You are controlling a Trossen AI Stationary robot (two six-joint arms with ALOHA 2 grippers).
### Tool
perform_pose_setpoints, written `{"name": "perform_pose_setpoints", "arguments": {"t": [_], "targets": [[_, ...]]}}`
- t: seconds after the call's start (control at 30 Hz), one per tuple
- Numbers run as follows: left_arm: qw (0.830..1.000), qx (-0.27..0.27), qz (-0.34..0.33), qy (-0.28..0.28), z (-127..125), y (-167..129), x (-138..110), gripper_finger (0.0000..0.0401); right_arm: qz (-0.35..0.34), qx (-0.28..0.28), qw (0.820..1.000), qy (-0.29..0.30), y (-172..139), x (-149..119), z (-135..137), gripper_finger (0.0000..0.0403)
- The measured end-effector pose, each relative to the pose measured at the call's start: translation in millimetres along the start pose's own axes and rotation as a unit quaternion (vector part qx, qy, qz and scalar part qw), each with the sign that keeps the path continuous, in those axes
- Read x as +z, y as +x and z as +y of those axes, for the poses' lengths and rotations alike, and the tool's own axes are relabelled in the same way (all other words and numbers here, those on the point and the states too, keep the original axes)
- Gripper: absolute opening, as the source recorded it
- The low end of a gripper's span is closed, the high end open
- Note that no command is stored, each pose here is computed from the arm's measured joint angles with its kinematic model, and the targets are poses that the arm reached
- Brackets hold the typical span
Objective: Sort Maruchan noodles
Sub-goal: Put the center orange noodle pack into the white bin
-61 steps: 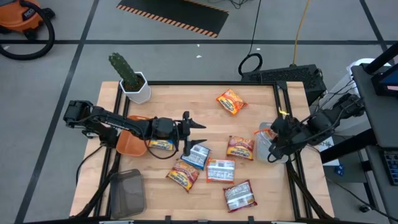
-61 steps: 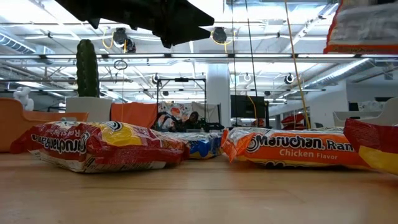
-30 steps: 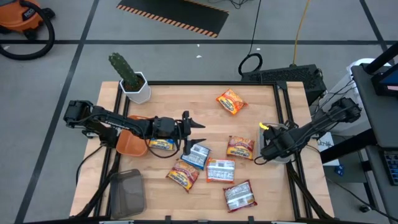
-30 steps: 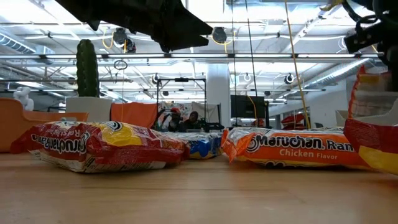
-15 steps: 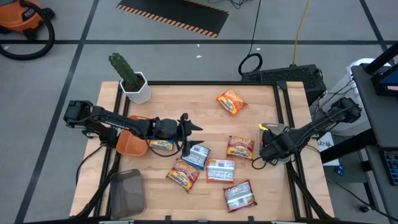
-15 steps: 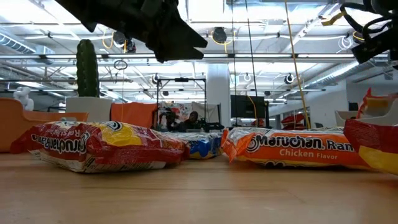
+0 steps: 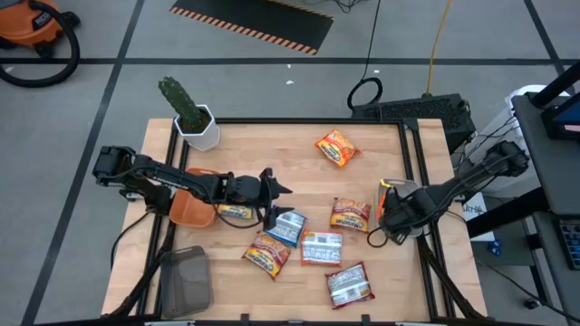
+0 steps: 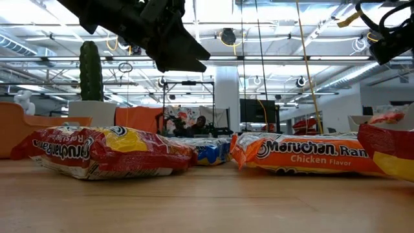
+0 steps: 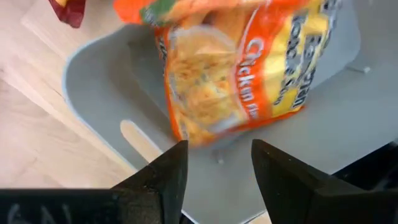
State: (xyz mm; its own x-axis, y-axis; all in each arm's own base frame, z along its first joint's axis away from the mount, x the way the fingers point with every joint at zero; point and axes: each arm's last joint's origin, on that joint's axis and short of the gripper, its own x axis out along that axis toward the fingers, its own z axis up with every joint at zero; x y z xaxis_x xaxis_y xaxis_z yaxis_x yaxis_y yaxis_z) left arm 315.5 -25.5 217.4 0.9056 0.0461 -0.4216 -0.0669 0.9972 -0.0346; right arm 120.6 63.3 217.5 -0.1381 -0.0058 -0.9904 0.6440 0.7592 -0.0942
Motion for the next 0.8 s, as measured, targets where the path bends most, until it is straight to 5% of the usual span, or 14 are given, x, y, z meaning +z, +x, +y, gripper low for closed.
{"name": "perform_pose_setpoints", "arguments": {"t": [0.17, 0.47, 0.8], "targets": [[1.000, 0.004, 0.020, 0.001, 2.2, 0.1, -3.7, 0.0266, -0.037, 0.015, 0.999, 0.009, -2.1, 0.1, 1.0, 0.0169], [0.999, 0.018, 0.035, -0.020, 10.5, 0.8, -6.0, 0.0266, -0.228, 0.039, 0.973, -0.025, -6.9, 10.6, 16.9, 0.0169], [0.998, 0.012, 0.049, -0.021, 5.9, 0.1, -9.2, 0.0266, -0.181, -0.013, 0.983, 0.018, 38.7, 6.8, 1.6, 0.0169]]}}
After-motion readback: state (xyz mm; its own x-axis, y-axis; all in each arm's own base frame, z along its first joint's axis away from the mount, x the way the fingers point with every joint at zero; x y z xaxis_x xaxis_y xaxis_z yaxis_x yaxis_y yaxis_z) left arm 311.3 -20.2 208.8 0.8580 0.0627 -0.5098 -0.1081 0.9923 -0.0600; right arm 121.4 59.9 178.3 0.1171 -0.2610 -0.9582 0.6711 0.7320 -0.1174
